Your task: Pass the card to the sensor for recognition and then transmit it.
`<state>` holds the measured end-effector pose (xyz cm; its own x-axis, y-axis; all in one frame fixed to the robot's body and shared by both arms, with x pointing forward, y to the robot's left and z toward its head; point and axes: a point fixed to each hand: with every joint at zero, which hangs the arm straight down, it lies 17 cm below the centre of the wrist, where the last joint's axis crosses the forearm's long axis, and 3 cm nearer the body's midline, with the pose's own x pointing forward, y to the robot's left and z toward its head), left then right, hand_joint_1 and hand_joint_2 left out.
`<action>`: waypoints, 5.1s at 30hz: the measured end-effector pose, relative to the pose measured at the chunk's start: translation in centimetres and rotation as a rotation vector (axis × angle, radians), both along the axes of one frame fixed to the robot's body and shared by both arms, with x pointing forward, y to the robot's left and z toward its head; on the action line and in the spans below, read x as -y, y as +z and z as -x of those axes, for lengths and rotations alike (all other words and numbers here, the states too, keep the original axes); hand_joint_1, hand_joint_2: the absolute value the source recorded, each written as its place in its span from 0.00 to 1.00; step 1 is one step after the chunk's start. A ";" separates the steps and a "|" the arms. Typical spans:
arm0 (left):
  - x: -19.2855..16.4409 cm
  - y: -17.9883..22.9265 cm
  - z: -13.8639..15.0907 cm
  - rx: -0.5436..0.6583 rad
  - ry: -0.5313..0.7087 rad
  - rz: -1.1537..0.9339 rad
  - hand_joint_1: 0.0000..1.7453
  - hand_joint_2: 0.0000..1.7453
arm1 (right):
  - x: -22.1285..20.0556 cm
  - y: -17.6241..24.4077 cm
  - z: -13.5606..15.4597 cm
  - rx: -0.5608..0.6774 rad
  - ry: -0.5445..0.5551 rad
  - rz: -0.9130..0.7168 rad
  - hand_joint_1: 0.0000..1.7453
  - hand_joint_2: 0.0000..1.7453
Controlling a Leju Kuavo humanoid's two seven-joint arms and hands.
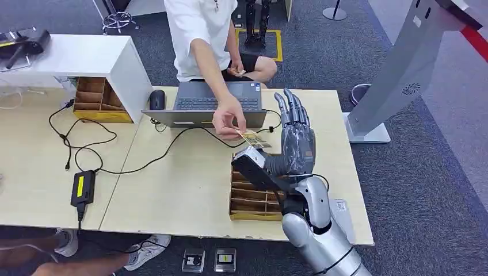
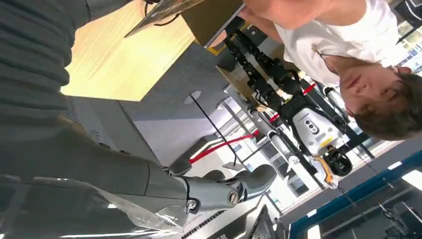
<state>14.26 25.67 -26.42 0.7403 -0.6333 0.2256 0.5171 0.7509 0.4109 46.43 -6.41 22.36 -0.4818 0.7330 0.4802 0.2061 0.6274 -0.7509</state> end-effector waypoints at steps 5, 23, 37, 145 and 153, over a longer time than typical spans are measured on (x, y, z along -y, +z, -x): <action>0.1 0.0 0.1 0.001 0.004 0.002 0.00 0.00 | -0.1 0.0 0.0 0.001 0.004 0.002 0.00 1.00; 0.4 -0.1 0.3 -0.004 -0.017 0.012 0.00 0.00 | 0.8 -0.4 0.2 -0.007 -0.020 0.004 1.00 1.00; 0.6 0.0 -0.3 0.000 -0.029 0.016 0.00 0.00 | 1.3 -0.2 0.6 0.002 -0.026 0.003 1.00 1.00; 0.0 -0.5 2.1 -0.051 0.116 0.025 0.00 0.00 | 21.0 -19.5 10.2 -0.973 -0.312 0.134 1.00 1.00; 0.1 -0.5 2.2 -0.057 0.122 0.020 0.00 0.00 | 20.8 -19.6 9.5 -0.990 -0.292 0.186 1.00 1.00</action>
